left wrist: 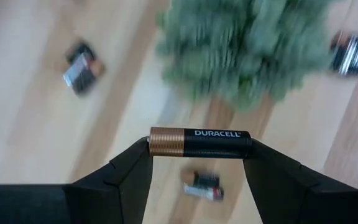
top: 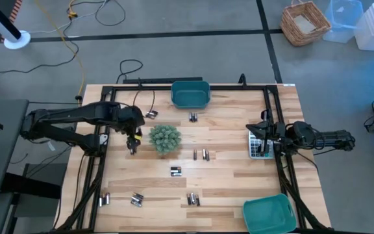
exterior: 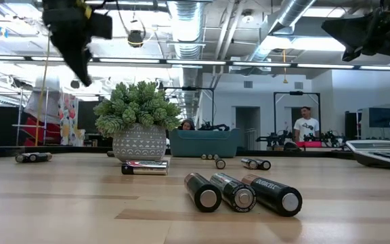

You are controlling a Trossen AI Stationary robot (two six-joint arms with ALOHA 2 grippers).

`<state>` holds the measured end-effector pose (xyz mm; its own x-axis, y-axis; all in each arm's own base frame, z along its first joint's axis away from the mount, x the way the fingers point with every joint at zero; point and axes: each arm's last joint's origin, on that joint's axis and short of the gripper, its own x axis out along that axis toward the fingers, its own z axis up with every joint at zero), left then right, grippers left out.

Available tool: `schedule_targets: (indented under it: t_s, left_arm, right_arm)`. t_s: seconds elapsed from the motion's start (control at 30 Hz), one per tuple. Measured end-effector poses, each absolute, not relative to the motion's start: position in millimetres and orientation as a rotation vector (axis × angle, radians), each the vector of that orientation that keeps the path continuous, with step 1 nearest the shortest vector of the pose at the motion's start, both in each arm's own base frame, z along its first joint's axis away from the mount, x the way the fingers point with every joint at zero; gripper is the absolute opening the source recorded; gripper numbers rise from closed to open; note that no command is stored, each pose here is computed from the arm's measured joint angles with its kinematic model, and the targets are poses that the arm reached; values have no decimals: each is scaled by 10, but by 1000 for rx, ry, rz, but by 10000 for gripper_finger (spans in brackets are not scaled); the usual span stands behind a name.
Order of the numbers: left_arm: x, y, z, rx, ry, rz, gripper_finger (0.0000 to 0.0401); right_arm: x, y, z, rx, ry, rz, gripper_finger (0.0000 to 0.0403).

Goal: Sort batteries
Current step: Put the black battery into the blue bin

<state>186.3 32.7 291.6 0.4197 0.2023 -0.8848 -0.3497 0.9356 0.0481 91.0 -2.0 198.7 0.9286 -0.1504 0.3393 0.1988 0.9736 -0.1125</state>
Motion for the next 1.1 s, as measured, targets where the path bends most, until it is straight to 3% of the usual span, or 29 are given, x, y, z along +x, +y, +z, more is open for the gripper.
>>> schedule_targets:
  t_s: [0.43, 1.1]
  left_arm:
    - [2282, 643, 3040, 15, 775, 332, 220]
    - [2801, 1809, 2490, 11, 655, 309, 220]
  right_arm:
    - [907, -20, 1997, -149, -346, -181, 27]
    - [898, -21, 2019, -146, -371, -183, 27]
